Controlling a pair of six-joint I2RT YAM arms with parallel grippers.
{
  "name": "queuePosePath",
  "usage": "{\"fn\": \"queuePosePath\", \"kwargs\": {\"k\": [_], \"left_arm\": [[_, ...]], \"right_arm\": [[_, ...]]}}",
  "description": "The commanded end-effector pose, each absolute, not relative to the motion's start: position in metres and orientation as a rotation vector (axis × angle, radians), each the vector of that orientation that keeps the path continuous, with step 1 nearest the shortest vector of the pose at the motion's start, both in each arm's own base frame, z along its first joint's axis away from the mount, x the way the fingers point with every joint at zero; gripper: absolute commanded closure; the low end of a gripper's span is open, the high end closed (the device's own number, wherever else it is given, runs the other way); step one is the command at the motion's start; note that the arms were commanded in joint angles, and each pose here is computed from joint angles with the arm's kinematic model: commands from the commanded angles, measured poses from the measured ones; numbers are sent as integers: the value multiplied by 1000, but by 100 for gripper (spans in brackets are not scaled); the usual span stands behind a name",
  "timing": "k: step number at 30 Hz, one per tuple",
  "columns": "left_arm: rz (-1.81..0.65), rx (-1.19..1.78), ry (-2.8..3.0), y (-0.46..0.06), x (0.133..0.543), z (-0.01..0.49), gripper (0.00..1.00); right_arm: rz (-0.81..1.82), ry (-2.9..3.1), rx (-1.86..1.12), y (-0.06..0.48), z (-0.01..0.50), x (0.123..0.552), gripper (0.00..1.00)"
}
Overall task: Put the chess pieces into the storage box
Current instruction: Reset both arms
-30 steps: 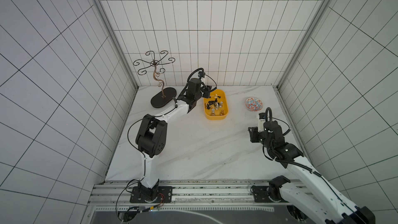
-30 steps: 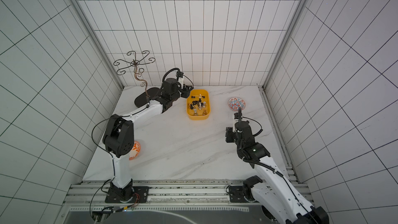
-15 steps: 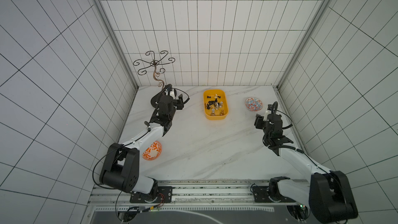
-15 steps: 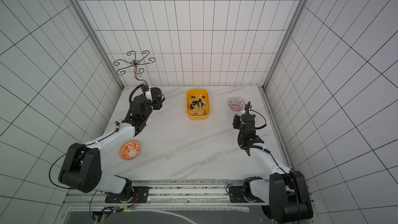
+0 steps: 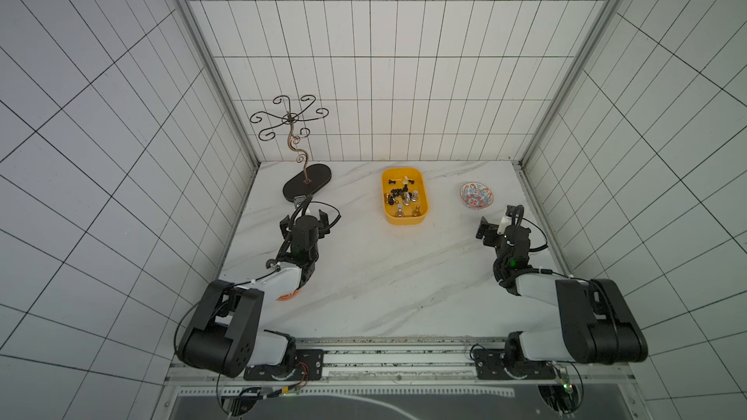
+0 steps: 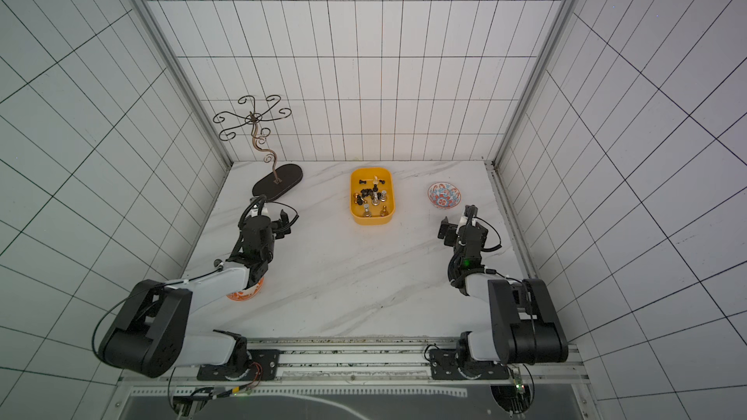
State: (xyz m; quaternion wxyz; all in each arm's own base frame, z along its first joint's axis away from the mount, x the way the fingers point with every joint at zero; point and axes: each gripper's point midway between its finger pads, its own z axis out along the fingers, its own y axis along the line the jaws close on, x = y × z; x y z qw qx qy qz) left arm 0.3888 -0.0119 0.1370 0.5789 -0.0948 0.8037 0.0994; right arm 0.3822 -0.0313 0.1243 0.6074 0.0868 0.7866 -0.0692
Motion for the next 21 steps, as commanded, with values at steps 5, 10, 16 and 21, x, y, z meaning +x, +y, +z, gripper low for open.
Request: {"fn": "queuePosePath", "kwargs": {"k": [5,10,16,21], "left_arm": [[267,-207,1880,-12,403,132,2],[252,-231,1816,-7,390,141,2],[240,-236,1788,-6,384,144,2],[205,-148,1834,-20,395,139,2]], "right_arm": [[-196,1678,231,-49,128,373,1],[-176,1655,202,-44,132,369,1],[-140,1673,115,-32,131,379,1],[-135,1689,112,-31,129,380,1]]}}
